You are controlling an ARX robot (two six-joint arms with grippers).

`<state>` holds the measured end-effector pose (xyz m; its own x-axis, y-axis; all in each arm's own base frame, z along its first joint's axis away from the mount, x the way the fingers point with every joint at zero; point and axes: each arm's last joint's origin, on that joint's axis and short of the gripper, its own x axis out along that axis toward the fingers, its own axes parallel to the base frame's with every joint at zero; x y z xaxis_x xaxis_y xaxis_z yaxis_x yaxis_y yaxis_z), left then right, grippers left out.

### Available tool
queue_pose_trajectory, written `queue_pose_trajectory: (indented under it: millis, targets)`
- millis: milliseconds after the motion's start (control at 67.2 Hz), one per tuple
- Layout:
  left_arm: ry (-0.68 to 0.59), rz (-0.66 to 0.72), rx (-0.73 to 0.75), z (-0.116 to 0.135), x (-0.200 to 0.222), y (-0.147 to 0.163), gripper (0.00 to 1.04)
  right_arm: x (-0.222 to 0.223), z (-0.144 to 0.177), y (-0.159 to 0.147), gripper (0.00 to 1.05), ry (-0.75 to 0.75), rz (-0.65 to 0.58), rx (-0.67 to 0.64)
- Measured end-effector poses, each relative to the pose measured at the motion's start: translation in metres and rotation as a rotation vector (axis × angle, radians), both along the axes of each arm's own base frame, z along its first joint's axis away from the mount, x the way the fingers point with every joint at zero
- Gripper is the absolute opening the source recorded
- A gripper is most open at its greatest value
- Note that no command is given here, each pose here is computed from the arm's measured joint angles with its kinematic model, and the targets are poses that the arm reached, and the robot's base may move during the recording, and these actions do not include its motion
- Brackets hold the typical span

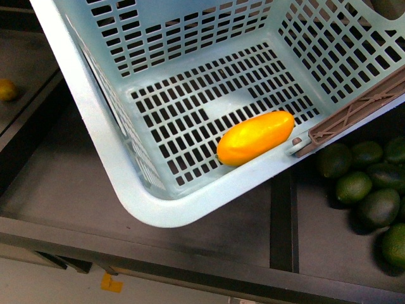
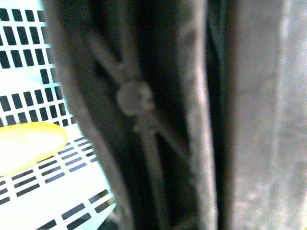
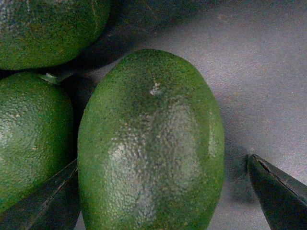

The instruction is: Pick mango and avocado into basket

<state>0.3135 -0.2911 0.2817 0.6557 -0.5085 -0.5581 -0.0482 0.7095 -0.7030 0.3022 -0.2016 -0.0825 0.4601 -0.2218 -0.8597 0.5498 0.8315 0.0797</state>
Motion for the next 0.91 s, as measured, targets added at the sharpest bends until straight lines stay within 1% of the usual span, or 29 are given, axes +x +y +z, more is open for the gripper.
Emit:
queue_pose_trajectory:
  millis: [387,521,535,625,640,714,773,907]
  targets:
    - [0.000,0.000,0.000,0.000,0.000,0.000,0.14,0.003,-0.003,-0.005,0.96,-0.006,-0.020,-0.017]
    - [0.000,0.000,0.000,0.000,0.000,0.000,0.14,0.003,-0.003,-0.007,0.81,-0.004,-0.032,-0.024]
    - [0.000,0.000,0.000,0.000,0.000,0.000,0.14,0.003,-0.003,-0.007,0.78,-0.004,-0.034,-0.025]
    - [0.000,0.000,0.000,0.000,0.000,0.000,0.14,0.002,-0.003,-0.009,0.67,-0.004,-0.041,-0.025]
    - [0.000,0.000,0.000,0.000,0.000,0.000,0.14,0.002,-0.003,-0.009,0.64,-0.004,-0.043,-0.024]
    - [0.000,0.000,0.000,0.000,0.000,0.000,0.14,0.001,-0.003,-0.011,0.56,-0.006,-0.048,-0.020]
    - [0.000,0.000,-0.001,0.000,0.000,0.000,0.14,0.000,-0.003,-0.012,0.54,-0.011,-0.051,-0.013]
    - [0.001,-0.001,-0.001,0.000,0.000,0.000,0.14,-0.005,0.001,-0.016,0.53,-0.020,-0.061,0.006]
